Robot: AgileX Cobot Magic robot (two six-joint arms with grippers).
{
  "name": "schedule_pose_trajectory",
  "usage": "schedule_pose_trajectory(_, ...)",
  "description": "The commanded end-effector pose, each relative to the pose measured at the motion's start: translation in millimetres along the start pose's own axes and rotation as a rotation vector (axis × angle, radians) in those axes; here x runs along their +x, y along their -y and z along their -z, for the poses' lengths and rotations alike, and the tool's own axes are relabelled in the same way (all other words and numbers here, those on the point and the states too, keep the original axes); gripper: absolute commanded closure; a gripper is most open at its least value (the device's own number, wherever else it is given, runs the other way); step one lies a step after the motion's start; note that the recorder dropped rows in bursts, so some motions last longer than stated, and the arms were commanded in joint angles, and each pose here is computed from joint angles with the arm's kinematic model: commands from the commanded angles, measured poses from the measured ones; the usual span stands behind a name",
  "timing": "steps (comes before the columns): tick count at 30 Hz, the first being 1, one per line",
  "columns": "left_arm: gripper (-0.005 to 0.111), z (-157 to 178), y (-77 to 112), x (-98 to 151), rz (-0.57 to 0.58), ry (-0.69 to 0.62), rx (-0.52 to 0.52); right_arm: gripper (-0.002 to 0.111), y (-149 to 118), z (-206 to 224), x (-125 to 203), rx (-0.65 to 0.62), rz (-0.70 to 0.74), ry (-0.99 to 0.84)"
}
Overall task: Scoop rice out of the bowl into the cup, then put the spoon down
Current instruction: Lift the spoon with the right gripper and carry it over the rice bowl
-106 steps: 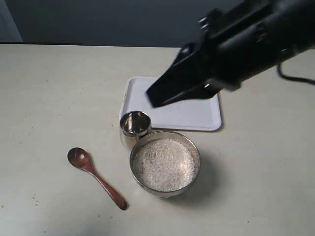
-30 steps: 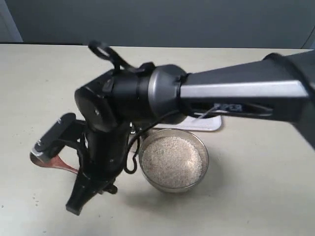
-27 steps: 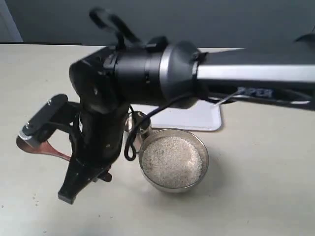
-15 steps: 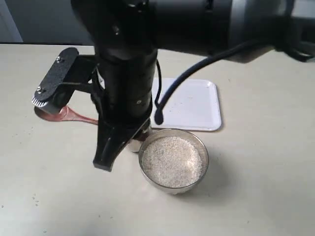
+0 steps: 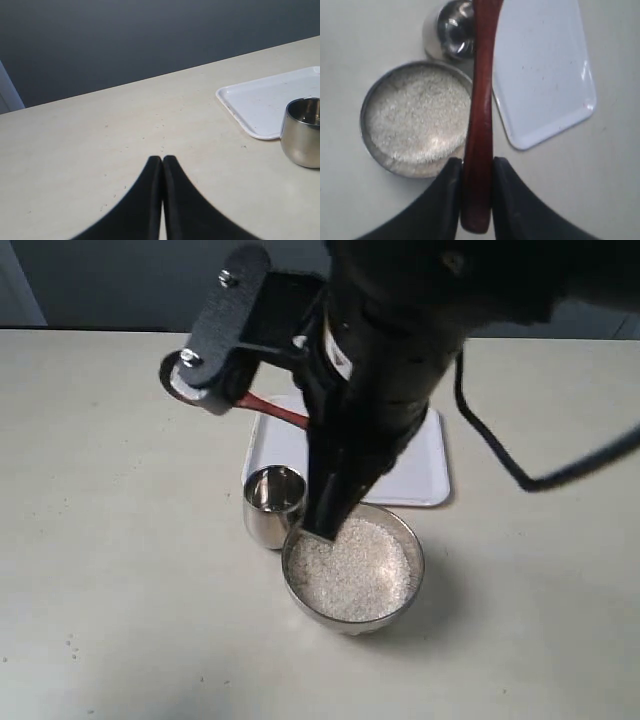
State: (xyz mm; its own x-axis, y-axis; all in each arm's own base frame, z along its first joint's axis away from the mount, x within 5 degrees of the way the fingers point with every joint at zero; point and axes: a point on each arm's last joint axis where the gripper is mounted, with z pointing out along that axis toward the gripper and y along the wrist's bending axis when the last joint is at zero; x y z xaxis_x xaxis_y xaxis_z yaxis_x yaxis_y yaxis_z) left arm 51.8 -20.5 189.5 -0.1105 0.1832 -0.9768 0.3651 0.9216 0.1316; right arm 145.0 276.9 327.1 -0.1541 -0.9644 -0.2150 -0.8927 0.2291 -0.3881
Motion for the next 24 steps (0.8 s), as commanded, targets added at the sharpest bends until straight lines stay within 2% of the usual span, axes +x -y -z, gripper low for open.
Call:
schedule_pose_trajectory(1,0.106,0.5,-0.4,-2.2,0.004,0.020,-0.003,0.109,-6.0,0.2,36.5,0.013,-0.019,-0.050)
schedule_pose_trajectory(6,0.106,0.5,-0.4,-2.2,0.004,0.020,-0.003,0.109,-17.7,-10.2,71.8,0.004,0.005,-0.121)
schedule_pose_trajectory(10,0.106,0.5,-0.4,-2.2,0.004,0.020,-0.003,0.109,-19.9,-26.7,90.4,0.084,0.007,-0.202)
schedule_pose_trajectory(12,0.106,0.5,-0.4,-2.2,0.004,0.020,-0.003,0.109,-21.9,-30.7,93.5,0.088,-0.024,-0.218)
schedule_pose_trajectory(19,0.106,0.5,-0.4,-2.2,0.004,0.020,-0.003,0.109,-35.6,-31.2,93.4,-0.056,-0.080,-0.224)
schedule_pose_trajectory(24,0.106,0.5,-0.4,-2.2,0.004,0.020,-0.003,0.109,-34.7,-30.8,93.6,-0.053,-0.042,-0.221)
